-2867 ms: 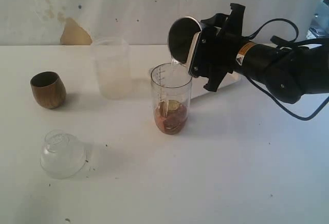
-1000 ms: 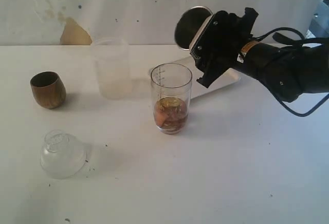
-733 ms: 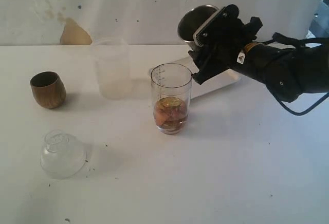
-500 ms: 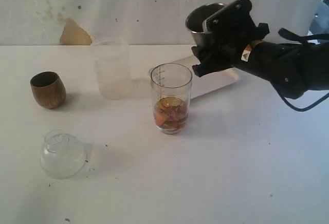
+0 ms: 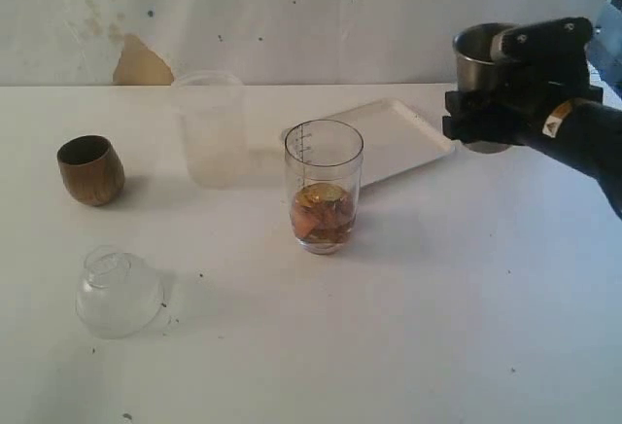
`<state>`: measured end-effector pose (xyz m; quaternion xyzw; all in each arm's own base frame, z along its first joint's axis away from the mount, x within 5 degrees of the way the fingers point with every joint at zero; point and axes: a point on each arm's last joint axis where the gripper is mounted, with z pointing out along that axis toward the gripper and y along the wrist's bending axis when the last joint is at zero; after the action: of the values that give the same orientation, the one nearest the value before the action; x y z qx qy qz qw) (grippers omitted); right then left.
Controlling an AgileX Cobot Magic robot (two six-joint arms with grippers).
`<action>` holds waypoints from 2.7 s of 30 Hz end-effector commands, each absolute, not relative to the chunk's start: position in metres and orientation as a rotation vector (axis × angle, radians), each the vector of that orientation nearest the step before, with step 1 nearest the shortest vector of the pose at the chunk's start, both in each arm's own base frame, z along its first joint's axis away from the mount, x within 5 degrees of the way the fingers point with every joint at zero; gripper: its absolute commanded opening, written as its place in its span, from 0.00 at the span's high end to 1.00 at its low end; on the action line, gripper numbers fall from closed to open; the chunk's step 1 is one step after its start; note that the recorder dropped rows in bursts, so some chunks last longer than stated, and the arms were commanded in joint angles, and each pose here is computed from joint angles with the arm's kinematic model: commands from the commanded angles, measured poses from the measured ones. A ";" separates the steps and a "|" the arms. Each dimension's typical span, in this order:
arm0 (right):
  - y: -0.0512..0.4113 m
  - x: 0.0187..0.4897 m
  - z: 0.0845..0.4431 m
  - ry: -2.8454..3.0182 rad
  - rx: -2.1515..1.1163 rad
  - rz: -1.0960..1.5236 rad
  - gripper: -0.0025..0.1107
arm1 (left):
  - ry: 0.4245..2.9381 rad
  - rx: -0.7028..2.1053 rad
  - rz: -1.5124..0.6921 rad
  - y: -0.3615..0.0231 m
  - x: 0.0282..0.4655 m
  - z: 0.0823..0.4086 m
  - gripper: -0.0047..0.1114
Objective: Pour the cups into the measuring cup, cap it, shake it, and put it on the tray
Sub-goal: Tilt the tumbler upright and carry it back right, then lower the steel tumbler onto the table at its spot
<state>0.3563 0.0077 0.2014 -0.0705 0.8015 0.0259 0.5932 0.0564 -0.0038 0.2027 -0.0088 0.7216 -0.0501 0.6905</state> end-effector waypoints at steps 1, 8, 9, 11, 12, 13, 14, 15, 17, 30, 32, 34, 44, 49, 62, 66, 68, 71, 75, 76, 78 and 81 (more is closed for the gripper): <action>-0.004 0.342 0.198 1.766 -0.156 0.114 0.98 | 1.611 -0.022 -0.122 -0.004 0.056 0.202 0.95; -0.007 0.324 0.176 1.713 -0.125 0.168 0.98 | 1.611 -0.022 -0.122 -0.004 0.056 0.202 0.95; -0.007 0.323 0.170 1.716 -0.115 0.176 0.98 | 1.611 -0.022 -0.122 -0.004 0.056 0.202 0.95; -0.006 0.321 0.161 1.722 -0.131 0.174 0.98 | 1.611 -0.022 -0.122 -0.004 0.056 0.202 0.95; -0.005 0.320 0.157 1.710 -0.153 0.164 0.98 | 1.611 -0.022 -0.122 -0.004 0.056 0.202 0.95; -0.005 0.320 0.155 1.686 -0.167 0.160 0.98 | 1.611 -0.022 -0.122 -0.004 0.056 0.202 0.95; -0.003 0.318 0.152 1.641 -0.168 0.178 0.98 | 1.611 -0.022 -0.122 -0.004 0.056 0.202 0.95; -0.004 0.318 0.151 1.629 -0.155 0.189 0.98 | 1.611 -0.022 -0.122 -0.004 0.056 0.202 0.95; -0.004 0.319 0.143 1.637 -0.140 0.194 0.98 | 1.611 -0.022 -0.122 -0.004 0.056 0.202 0.95; -0.007 0.324 0.096 1.738 -0.126 0.179 0.98 | 1.611 -0.022 -0.122 -0.004 0.056 0.202 0.95; -0.007 0.323 0.093 1.747 -0.124 0.180 0.98 | 1.611 -0.022 -0.122 -0.004 0.056 0.202 0.95; -0.007 0.323 0.090 1.757 -0.123 0.182 0.98 | 1.611 -0.022 -0.122 -0.004 0.056 0.202 0.95; -0.007 0.323 0.088 1.761 -0.123 0.183 0.98 | 1.611 -0.022 -0.122 -0.004 0.056 0.202 0.95; -0.007 0.323 0.088 1.761 -0.123 0.183 0.92 | 1.611 -0.022 -0.122 -0.004 0.056 0.202 0.95; -0.006 0.323 0.088 1.760 -0.124 0.184 0.42 | 1.611 -0.022 -0.122 -0.004 0.056 0.202 0.95; -0.006 0.323 0.088 1.760 -0.124 0.184 0.34 | 1.611 -0.022 -0.122 -0.004 0.056 0.202 0.95; -0.006 0.323 0.088 1.760 -0.124 0.184 0.29 | 1.611 -0.022 -0.122 -0.004 0.056 0.202 0.95; -0.006 0.323 0.088 1.760 -0.124 0.184 0.24 | 1.611 -0.022 -0.122 -0.004 0.056 0.202 0.95; -0.006 0.323 0.088 1.760 -0.124 0.184 0.22 | 1.611 -0.022 -0.122 -0.004 0.056 0.202 0.95; -0.006 0.323 0.088 1.760 -0.124 0.184 0.22 | 1.611 -0.022 -0.122 -0.004 0.056 0.202 0.95; -0.006 0.323 0.088 1.760 -0.124 0.184 0.22 | 1.611 -0.022 -0.122 -0.004 0.056 0.202 0.95; -0.006 0.323 0.088 1.763 -0.099 0.205 0.22 | 1.611 -0.022 -0.122 -0.004 0.056 0.202 0.95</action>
<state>0.3215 -0.0050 0.0854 -0.0530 0.7766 0.0839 0.6222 0.0564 -0.0038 0.2027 -0.0088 0.7216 -0.0501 0.6905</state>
